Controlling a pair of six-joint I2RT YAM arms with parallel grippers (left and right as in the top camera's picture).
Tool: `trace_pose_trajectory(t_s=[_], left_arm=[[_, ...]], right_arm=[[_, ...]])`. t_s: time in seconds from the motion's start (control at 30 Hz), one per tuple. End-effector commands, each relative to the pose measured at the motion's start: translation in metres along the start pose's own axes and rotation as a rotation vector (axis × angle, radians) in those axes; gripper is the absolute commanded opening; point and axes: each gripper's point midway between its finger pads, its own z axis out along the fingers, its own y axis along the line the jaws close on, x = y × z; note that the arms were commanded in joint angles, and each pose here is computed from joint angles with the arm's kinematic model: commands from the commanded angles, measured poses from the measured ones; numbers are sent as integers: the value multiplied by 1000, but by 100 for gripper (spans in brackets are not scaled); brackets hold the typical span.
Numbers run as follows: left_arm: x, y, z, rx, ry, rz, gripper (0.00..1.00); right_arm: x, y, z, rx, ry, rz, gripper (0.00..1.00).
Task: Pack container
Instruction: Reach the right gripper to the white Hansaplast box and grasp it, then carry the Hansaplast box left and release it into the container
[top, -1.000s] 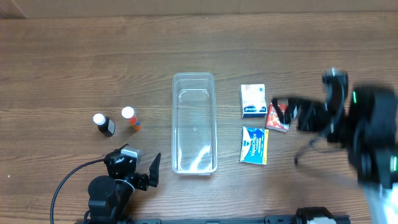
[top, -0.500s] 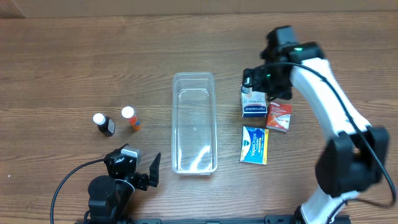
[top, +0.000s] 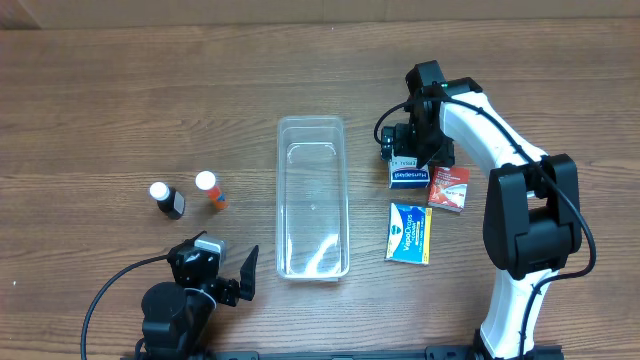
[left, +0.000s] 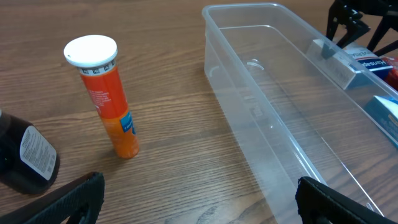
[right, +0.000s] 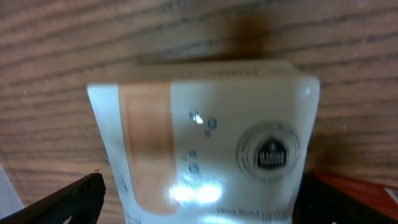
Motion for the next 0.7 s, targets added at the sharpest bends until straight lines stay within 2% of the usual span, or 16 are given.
trace_pose_trajectory(t_s=[0.0,0.07,0.23,0.37,0.5,0.6,0.67], left_arm=[[0,-1,0,7,0,20,100],[0,-1,0,7,0,20,100],[0,-1,0,7,0,20,100],[0,-1,0,7,0,20,100],[0,-1,0,7,0,20,100],[0,-1,0,7,0,20,100],[0,-1,0,7,0,20,100]], right_arm=[[1,4,6,-5,3,25,91],[2,3,10,-2,13,30,78],[2,3,-8,11,21,40,61],[-12,10,-77,35,-70,45,61],[-3,45,-162,-29,-198,-11,61],[16,80,-194,-85,-263,-47,61],[33,108,-195,-110,-259,-78,62]])
